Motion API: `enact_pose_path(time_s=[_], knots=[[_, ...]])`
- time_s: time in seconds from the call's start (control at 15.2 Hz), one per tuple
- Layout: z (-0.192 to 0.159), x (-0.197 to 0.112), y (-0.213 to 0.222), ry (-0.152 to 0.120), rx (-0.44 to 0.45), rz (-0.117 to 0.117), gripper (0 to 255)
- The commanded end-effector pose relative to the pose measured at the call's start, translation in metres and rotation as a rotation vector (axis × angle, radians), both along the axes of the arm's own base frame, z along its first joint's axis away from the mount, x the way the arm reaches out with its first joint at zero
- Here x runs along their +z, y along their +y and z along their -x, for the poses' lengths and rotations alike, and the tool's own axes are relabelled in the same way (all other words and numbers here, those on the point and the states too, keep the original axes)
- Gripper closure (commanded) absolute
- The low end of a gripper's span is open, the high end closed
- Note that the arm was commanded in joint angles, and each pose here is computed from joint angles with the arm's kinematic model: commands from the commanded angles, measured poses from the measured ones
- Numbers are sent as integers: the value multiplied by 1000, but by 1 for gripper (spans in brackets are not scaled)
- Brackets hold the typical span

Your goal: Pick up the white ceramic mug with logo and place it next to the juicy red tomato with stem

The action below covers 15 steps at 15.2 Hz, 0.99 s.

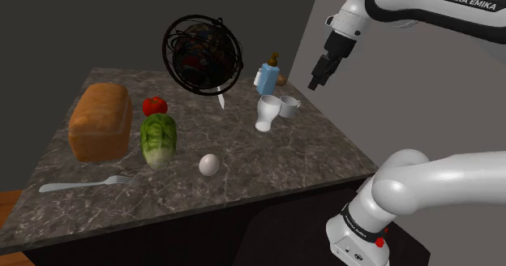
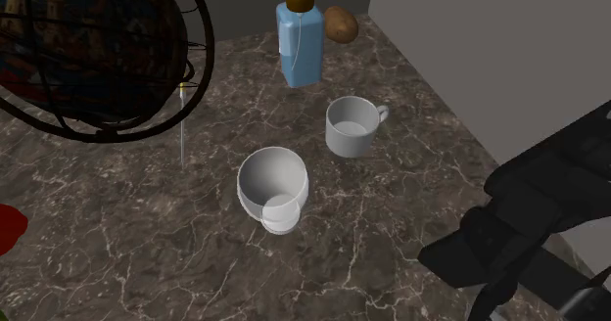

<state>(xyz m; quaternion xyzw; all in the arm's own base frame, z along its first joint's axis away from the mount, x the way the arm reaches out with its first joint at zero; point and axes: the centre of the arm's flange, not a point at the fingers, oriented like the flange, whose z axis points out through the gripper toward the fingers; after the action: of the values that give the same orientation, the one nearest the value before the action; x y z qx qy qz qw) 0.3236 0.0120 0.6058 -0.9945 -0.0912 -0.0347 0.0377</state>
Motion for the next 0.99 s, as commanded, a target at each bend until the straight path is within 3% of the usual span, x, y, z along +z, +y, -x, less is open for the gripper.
enact_pose_path(time_s=[0.0,0.92], knots=[[0,0,0,0,0,0,0],[-101,-114,-94,-8,50,64,0]])
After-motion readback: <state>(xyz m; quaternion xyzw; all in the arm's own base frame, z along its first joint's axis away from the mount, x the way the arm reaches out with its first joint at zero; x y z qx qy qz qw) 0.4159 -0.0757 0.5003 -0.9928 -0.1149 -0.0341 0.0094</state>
